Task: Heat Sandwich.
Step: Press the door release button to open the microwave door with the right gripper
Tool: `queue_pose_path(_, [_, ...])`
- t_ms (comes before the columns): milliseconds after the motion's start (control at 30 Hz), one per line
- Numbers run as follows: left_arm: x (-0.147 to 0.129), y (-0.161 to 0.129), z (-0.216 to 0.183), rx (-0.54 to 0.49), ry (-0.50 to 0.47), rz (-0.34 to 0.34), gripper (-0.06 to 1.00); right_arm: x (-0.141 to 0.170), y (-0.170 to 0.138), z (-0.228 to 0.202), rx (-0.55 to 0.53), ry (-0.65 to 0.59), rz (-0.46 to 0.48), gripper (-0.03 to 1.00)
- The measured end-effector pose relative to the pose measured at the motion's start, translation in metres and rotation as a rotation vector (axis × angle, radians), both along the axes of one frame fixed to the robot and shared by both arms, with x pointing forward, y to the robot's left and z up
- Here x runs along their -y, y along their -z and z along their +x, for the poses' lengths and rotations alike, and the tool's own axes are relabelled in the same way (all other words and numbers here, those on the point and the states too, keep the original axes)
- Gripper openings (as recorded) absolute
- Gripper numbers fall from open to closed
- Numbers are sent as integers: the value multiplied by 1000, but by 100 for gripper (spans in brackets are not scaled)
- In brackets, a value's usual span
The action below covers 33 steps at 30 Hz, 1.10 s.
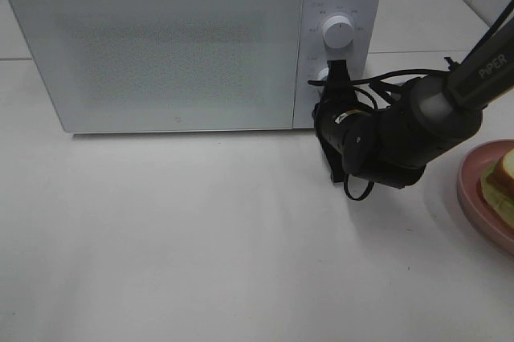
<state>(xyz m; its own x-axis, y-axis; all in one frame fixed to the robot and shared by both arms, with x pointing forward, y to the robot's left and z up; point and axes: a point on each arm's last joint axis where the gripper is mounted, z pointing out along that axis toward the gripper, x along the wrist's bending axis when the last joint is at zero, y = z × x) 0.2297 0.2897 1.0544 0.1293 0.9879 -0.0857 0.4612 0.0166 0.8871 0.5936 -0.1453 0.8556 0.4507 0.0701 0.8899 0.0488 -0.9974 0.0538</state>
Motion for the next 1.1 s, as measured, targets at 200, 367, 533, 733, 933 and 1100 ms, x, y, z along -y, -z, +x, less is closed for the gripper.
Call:
queue_pose_path(200, [0,0,0,0,0,0,97,-5,7,5,12,18,10,0])
queue_pose_path(367, [0,0,0,0,0,0,97,-6,8,5,10,20,11,0])
queue_pose_path(533, [0,0,0,0,0,0,97,-6,8,5,4,24,13,0])
queue_pose_path(733, [0,0,0,0,0,0,97,-6,9,5,-10,25,20,0])
queue_pose_path(933, [0,0,0,0,0,0,97,-7,4,6,-31,30,40,0])
queue_pose_path(1100, [0,0,0,0,0,0,97,-6,0,6,-49,22,49,0])
